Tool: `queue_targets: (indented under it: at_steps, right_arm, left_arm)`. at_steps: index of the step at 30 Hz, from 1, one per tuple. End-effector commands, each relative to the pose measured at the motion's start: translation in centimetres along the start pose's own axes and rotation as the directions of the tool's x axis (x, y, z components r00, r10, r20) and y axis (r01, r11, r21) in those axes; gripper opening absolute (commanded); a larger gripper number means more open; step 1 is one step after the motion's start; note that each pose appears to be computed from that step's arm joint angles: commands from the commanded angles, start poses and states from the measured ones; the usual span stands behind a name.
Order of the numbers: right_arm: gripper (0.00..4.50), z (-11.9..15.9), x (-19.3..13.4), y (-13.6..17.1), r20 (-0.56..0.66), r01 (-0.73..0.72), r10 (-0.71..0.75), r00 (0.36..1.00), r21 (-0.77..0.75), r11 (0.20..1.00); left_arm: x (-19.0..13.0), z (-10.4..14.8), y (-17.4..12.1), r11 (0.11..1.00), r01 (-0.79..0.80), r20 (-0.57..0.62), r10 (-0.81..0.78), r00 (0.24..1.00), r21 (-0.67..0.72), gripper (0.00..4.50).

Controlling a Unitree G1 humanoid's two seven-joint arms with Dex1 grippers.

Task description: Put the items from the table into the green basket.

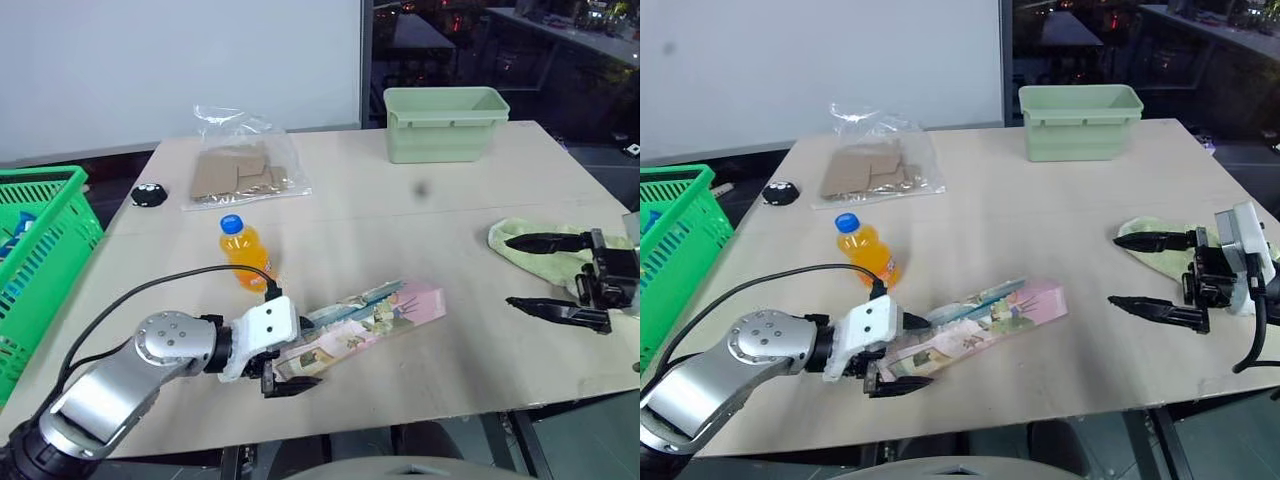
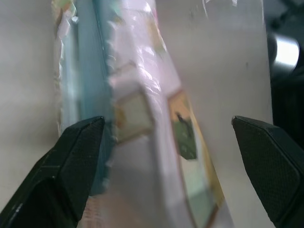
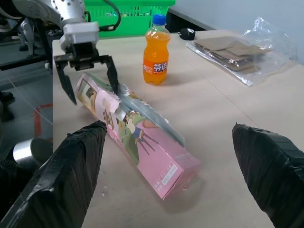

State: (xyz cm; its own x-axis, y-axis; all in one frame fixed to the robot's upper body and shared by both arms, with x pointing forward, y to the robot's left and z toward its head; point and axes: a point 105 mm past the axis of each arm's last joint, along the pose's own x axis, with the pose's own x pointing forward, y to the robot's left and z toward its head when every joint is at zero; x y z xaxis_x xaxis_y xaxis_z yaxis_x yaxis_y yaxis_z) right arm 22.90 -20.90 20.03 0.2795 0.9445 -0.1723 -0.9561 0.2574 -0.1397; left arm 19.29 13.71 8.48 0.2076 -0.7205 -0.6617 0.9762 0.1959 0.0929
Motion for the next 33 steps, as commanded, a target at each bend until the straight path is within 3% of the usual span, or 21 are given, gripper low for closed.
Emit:
queue_targets:
  at_steps: [1, 9, 12, 14, 16, 20, 26, 33]
  right_arm:
    - [4.5, 1.3, -0.3, 0.0, 0.007, 0.013, -0.013, 1.0, -0.069, 0.997]
    - [4.5, 1.5, -0.5, -0.1, 0.005, 0.019, -0.019, 1.0, -0.073, 0.997]
    - [4.5, 1.5, -0.5, -0.1, -0.002, 0.018, -0.018, 1.0, -0.074, 0.997]
    - [4.5, 1.5, -0.6, 0.0, -0.003, 0.017, -0.018, 1.0, -0.073, 0.997]
    - [4.5, 1.5, -0.6, 0.0, -0.008, 0.013, -0.013, 1.0, -0.071, 0.997]
    - [4.5, 1.4, -0.6, 0.1, -0.02, -0.001, 0.0, 1.0, -0.062, 0.998]
    - [4.5, 1.7, -0.6, -0.1, -0.003, 0.003, -0.003, 1.0, -0.063, 0.998]
    - [4.5, 4.2, -0.3, -2.3, 0.164, 0.066, -0.053, 0.985, -0.077, 0.995]
  left_arm:
    - [0.3, -0.5, 0.2, 0.998, -0.018, -0.035, 0.02, 0.999, 0.067, 4.44]
    - [0.7, -1.8, 2.1, 0.982, -0.086, -0.095, 0.103, 0.99, 0.167, 4.44]
    - [0.8, -1.9, 2.1, 0.985, -0.085, -0.08, 0.097, 0.992, 0.147, 3.71]
    - [0.8, -1.8, 2.1, 0.985, -0.089, -0.072, 0.1, 0.992, 0.146, 2.72]
    - [0.8, -1.6, 2.3, 0.984, -0.1, -0.057, 0.109, 0.992, 0.145, 2.04]
    - [0.7, -0.7, 2.7, 0.98, -0.118, -0.009, 0.121, 0.993, 0.162, 1.54]
    - [-1.2, 4.7, 5.2, 0.952, -0.279, 0.26, 0.239, 0.935, 0.127, 1.54]
    - [-6.3, 11.0, 10.8, 0.823, -0.568, 0.486, 0.492, 0.722, 0.011, 1.54]
